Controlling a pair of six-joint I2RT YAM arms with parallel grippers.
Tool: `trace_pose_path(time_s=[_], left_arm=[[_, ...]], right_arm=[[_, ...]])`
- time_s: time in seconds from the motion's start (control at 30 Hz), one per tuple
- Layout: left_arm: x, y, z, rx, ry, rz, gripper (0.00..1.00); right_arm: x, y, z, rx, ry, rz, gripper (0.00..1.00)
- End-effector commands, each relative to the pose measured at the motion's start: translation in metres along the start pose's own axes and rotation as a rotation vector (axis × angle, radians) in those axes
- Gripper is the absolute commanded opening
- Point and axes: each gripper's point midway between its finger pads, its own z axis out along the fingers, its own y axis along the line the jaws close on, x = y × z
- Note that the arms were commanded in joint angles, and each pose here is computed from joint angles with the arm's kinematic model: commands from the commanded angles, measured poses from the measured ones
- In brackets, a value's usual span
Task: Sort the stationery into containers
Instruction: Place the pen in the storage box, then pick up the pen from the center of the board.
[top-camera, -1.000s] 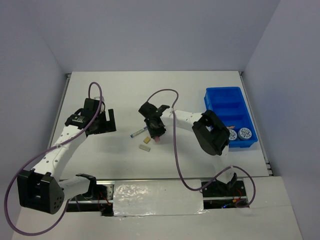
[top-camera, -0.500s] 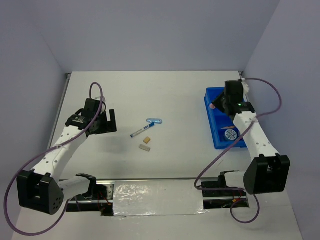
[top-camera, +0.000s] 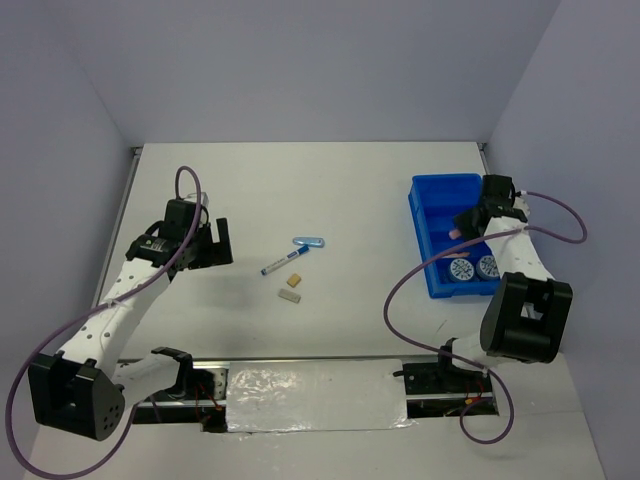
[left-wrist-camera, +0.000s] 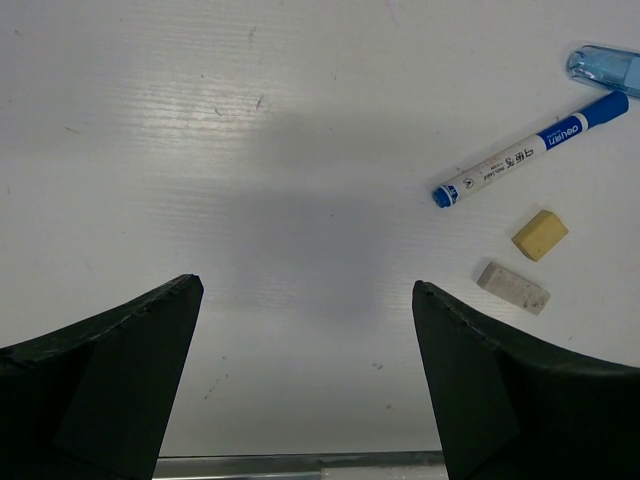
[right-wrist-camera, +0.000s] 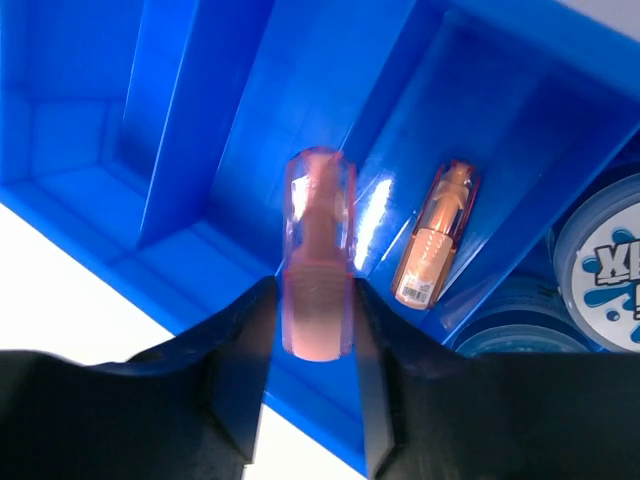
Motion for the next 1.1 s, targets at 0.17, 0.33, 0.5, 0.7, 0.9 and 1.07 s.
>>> trace_pose_path(time_s=[0.17,0.33,0.5,0.7,0.9,1.07], left_arm=[[-0.005,-0.004,0.001,0.019,-0.023,0.002,0.99],[-0.004,-0.003,0.003,0.011,-0.016,0.000,0.99],[-0.003,0.000,0.006,-0.014,-0.009,-0.006,0.99],[-0.004,0.003,0.004,-0.032,-0.017,-0.017,0.99],[-0.007,0.000,-0.001,-0.005,-0.044,-0.012,0.99],[-0.011,-0.002,-0.007,0.013,-0.072,-0.012,0.99]], right_arm=[[-0.005,-0.005,0.000,-0.021,-0.031,0.006,0.60],[-0.012,0.045,-0.021,-0.238,-0.063,-0.115,0.61],[0.104,0.176,-0.102,-0.825,0.053,-0.925,0.62],[0.225,0.199,-0.101,-0.793,0.146,-1.585,0.60],[0.291,0.210,-0.069,-0.728,0.244,-1.792,0.60],[0.316,0.196,-0.056,-0.696,0.273,-1.902,0.60]])
